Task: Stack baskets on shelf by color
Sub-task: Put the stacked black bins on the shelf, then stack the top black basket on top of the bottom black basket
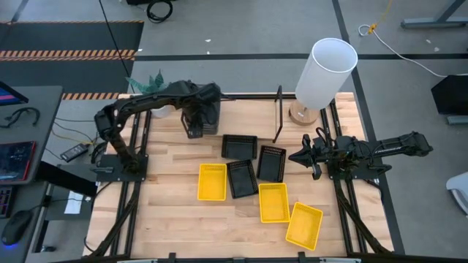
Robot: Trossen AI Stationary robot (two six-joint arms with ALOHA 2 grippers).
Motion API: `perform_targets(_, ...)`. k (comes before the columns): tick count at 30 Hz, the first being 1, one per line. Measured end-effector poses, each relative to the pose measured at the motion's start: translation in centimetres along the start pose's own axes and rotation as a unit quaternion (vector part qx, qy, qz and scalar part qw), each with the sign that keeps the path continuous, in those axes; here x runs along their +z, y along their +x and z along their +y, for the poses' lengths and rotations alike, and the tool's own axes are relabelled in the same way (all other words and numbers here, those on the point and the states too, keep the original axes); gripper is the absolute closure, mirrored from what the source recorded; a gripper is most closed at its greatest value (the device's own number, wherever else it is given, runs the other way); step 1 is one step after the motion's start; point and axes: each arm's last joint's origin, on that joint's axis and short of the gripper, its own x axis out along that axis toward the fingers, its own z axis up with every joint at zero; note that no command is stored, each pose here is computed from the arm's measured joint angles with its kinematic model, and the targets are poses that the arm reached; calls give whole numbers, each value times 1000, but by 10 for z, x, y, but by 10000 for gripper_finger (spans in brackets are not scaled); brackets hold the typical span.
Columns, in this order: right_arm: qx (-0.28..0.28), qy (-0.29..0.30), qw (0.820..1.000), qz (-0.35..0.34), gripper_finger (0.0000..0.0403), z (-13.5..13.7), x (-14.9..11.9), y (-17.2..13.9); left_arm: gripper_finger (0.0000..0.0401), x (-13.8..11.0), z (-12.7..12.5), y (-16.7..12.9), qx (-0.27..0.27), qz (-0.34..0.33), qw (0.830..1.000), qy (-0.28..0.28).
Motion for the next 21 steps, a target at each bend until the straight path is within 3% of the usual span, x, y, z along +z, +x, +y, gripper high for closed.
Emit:
perform_targets(8,0,0,1000,0,378,0,0,0,237,-9,-10,-48,34,-125,992,6)
perform_targets(14,0,0,1000,0,378,0,0,0,239,2,-27,-65,-51,-229,972,-22)
perform_targets(21,0,0,1000,0,378,0,0,0,239,21,-56,-63,-112,-255,959,-56)
